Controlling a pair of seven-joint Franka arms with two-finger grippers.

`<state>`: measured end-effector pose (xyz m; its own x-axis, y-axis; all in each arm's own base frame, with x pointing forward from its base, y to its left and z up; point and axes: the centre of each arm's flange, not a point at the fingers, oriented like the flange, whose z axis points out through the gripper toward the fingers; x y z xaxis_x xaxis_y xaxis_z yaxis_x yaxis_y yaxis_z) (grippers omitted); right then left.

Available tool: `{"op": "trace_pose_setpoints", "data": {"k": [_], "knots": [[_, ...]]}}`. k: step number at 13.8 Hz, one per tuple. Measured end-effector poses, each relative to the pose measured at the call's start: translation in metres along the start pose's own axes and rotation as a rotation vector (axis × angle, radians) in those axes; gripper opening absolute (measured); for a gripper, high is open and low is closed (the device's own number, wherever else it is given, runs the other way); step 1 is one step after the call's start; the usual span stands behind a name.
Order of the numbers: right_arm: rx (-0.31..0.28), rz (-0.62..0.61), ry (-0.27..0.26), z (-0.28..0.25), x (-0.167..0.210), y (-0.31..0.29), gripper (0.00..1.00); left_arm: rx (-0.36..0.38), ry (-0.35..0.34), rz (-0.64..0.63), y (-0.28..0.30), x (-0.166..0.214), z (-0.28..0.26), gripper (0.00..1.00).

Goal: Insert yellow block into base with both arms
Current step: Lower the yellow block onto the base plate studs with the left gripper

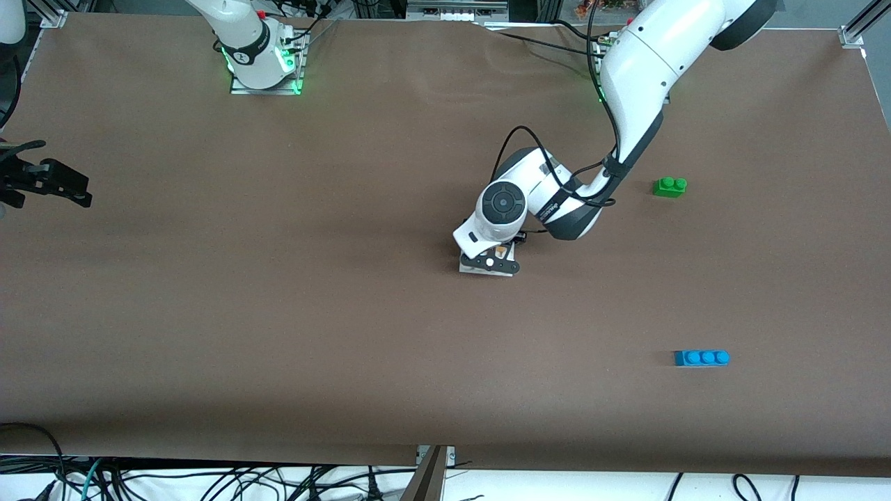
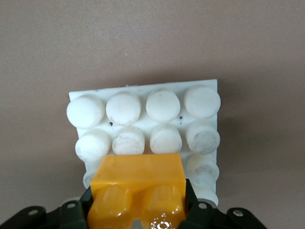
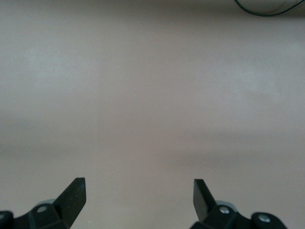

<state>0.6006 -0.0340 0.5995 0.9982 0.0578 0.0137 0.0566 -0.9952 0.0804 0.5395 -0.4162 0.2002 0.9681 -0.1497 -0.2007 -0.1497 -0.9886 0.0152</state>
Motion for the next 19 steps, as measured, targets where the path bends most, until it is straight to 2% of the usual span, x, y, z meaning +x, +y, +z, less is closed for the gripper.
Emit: {"op": "trace_pose_setpoints", "data": {"k": [19], "knots": [[0.0,0.0,-0.001,0.0,0.0,0.0,1.0,0.013,-0.023,0.014,0.007,-0.008,0.012,0.68]]}}
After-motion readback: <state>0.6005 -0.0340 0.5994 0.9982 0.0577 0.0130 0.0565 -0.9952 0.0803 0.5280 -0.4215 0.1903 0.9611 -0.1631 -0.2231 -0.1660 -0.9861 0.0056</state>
